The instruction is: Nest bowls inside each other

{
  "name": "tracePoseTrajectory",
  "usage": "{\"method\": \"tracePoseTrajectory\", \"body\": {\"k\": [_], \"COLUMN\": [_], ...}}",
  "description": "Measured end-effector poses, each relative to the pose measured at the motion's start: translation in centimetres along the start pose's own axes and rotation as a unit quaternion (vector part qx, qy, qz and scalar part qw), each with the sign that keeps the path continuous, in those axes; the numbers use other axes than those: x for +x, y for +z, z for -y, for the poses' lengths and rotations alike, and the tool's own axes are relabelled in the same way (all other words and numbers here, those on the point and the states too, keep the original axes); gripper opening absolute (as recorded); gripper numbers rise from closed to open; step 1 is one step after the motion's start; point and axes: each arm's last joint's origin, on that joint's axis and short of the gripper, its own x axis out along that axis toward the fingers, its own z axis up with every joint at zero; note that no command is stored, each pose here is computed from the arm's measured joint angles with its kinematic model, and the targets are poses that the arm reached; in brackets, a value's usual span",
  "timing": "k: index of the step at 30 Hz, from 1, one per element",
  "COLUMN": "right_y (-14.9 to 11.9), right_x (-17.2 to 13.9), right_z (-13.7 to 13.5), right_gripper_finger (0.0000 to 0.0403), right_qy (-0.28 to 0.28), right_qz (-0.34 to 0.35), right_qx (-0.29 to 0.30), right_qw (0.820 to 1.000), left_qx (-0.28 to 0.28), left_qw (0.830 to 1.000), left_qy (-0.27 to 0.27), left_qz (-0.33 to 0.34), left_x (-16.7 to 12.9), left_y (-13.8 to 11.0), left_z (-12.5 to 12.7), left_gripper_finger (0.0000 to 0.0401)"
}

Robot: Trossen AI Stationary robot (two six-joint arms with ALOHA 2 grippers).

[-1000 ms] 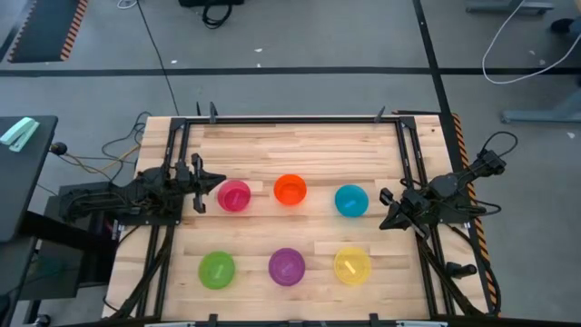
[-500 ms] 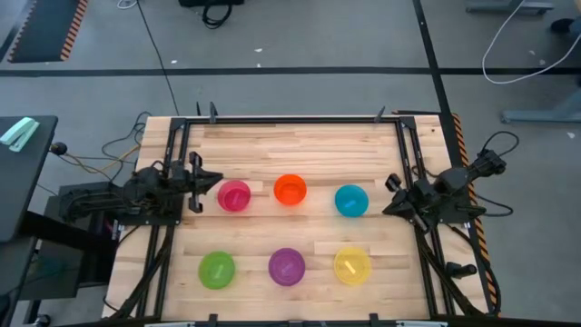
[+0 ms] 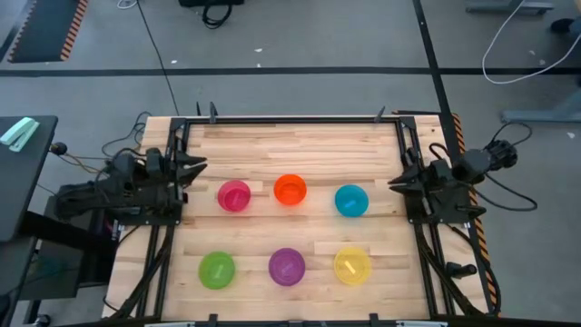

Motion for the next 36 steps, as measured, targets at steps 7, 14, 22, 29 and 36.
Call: {"method": "tracePoseTrajectory", "body": {"k": [7,14,22,29,36], "right_y": [1.1,1.0,-0.9,-1.8,-5.2], "right_x": [3.1,5.5,6.4,6.8,7.3], "right_z": [-0.6,-0.1,2.2,4.2,5.6], "right_gripper_finger": [0.0112,0.0114,0.011,0.0108,0.0108], "right_qy": [-0.088,-0.19,-0.315,-0.34,-0.351], "right_qz": [-0.103,-0.256,-0.38,-0.419,-0.484], "right_qx": [-0.003,0.078,0.132,0.187,0.231], "right_qw": [0.991,0.944,0.86,0.821,0.768], "left_qx": [0.005,-0.003,-0.012,-0.028,-0.043], "left_qw": [0.992,0.968,0.935,0.915,0.897], "left_qy": [-0.008,-0.008,0.038,0.077,0.082], "left_qz": [-0.122,-0.251,-0.354,-0.395,-0.433], "left_x": [3.2,5.8,6.6,6.2,6.0], "left_y": [1.5,1.1,-0.3,-1.1,-2.0], "left_z": [0.0,0.1,-1.1,-2.1,-2.2], "left_gripper_finger": [0.0077,0.0089,0.0076,0.0066,0.0071]}}
